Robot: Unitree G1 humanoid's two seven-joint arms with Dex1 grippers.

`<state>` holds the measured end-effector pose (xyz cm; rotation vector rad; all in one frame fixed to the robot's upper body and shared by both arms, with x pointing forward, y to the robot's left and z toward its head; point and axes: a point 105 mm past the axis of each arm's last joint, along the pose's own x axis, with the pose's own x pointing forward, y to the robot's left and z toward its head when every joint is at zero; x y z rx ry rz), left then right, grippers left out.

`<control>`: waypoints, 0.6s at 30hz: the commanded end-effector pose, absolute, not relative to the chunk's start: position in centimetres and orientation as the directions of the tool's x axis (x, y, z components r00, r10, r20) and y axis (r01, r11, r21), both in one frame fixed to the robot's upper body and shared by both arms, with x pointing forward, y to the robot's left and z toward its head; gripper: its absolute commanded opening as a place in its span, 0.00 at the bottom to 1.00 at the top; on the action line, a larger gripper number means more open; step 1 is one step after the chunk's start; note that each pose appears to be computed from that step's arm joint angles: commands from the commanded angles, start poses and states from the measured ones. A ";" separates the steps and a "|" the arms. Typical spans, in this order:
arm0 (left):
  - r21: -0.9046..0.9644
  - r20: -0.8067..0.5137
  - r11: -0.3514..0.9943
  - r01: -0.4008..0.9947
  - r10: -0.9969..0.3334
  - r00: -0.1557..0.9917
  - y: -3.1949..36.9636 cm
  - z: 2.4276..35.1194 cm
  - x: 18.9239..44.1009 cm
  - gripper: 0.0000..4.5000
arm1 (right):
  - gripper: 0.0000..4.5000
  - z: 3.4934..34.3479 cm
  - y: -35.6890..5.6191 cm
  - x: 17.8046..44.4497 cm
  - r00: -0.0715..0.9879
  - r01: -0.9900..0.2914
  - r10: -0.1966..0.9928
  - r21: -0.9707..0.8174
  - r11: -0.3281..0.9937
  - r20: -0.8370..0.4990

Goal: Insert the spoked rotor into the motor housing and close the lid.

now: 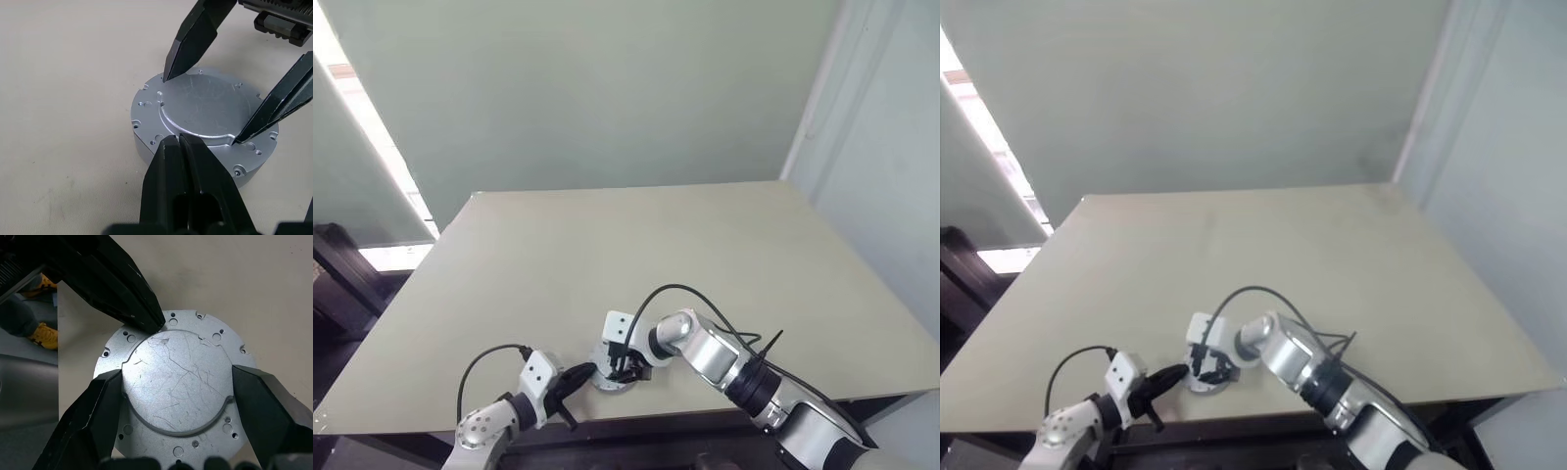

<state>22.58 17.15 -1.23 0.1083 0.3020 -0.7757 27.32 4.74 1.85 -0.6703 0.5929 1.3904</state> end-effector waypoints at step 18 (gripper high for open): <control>-0.038 -0.347 0.670 0.741 -0.705 0.619 16.0 -2.1 22.2 0.00 | 1.00 5.4 5.1 28.1 0.057 -0.986 0.787 0.089 0.141 -0.614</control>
